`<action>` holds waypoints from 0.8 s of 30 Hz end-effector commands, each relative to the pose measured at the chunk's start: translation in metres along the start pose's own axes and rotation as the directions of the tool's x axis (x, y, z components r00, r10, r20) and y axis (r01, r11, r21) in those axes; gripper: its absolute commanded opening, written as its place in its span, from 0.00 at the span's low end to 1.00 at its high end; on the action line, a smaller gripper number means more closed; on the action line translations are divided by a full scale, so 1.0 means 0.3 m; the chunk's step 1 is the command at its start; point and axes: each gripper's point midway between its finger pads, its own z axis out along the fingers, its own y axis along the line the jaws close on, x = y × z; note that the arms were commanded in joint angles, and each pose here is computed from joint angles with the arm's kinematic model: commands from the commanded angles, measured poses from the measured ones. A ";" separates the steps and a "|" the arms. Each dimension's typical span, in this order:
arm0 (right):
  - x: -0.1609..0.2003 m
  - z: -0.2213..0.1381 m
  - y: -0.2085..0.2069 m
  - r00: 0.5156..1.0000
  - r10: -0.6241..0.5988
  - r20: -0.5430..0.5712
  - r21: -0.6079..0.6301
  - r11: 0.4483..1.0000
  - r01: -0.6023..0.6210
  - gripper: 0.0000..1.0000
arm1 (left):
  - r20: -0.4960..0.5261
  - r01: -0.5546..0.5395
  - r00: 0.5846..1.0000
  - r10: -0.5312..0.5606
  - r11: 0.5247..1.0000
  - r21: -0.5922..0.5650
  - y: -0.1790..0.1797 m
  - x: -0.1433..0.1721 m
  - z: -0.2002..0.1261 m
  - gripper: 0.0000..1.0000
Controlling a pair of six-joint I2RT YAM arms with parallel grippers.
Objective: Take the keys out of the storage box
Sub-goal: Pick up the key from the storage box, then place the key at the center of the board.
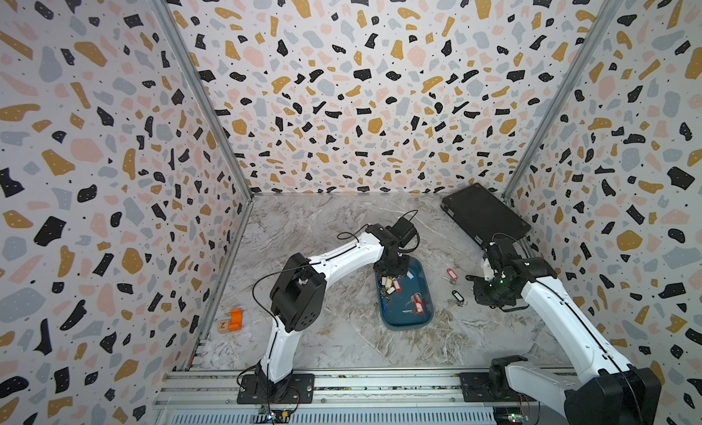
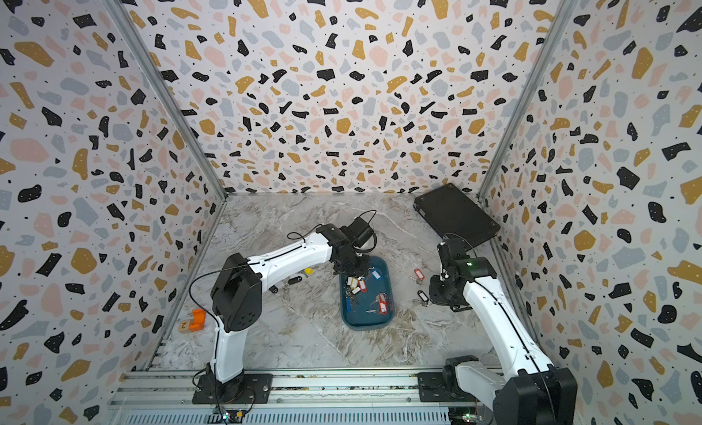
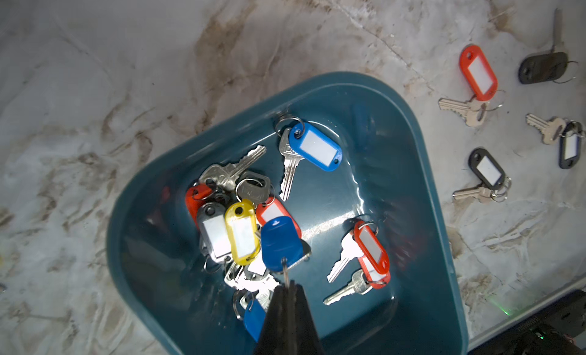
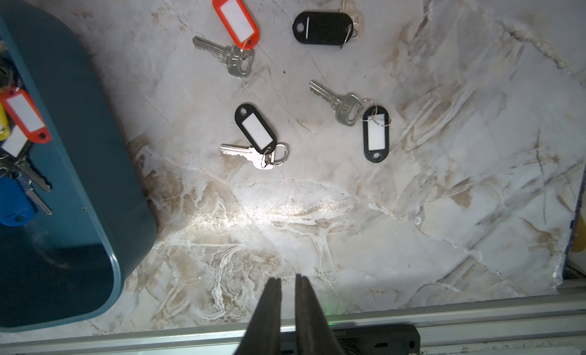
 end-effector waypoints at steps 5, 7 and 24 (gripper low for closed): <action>0.012 0.007 0.000 1.000 0.005 -0.014 0.004 1.000 -0.005 0.15 | 0.146 0.060 0.987 -0.064 0.998 0.034 0.112 -0.052 -0.270 0.00; 0.013 0.007 0.000 1.000 0.002 -0.016 0.004 1.000 -0.001 0.15 | 0.172 0.099 0.980 -0.101 0.995 0.024 0.184 -0.054 -0.319 0.00; 0.016 0.015 0.009 1.000 -0.007 -0.030 0.001 1.000 0.007 0.15 | 0.029 0.287 0.958 -0.285 0.956 -0.056 0.485 0.321 -0.229 0.00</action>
